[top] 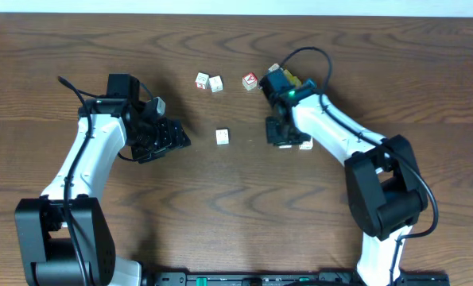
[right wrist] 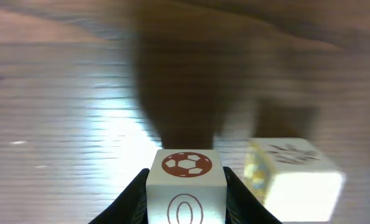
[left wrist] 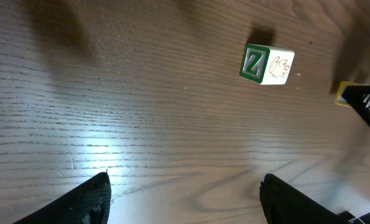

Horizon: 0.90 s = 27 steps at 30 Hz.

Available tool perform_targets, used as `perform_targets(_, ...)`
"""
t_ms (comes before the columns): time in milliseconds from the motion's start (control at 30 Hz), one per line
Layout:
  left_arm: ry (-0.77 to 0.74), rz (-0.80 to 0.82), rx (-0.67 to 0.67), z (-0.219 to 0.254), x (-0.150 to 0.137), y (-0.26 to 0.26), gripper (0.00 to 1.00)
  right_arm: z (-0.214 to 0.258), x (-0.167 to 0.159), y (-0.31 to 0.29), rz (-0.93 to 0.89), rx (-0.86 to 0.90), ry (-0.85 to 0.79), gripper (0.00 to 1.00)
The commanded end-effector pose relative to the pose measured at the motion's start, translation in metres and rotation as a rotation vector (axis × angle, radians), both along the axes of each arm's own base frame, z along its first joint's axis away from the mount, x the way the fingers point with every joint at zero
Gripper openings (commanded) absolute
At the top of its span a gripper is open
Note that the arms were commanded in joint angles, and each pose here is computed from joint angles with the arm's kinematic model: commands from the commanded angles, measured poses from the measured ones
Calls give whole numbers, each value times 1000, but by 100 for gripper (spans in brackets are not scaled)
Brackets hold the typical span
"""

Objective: Lift 3 blocks

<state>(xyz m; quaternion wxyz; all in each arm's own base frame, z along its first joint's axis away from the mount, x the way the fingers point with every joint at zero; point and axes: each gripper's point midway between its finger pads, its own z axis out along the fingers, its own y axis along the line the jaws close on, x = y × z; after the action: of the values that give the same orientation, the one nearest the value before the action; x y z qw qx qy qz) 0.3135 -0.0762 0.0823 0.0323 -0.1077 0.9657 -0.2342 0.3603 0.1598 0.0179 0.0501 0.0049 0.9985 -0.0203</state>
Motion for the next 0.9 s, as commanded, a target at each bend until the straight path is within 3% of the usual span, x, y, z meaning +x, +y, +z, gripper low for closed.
perform_targets(0, -1, -7, 6, 0, 2, 0, 77, 1, 8, -12, -61, -7, -6, 23)
perform_targets(867, 4, -7, 6, 0, 0, 0, 77, -1, 1, -11, -86, 24, 32, 30)
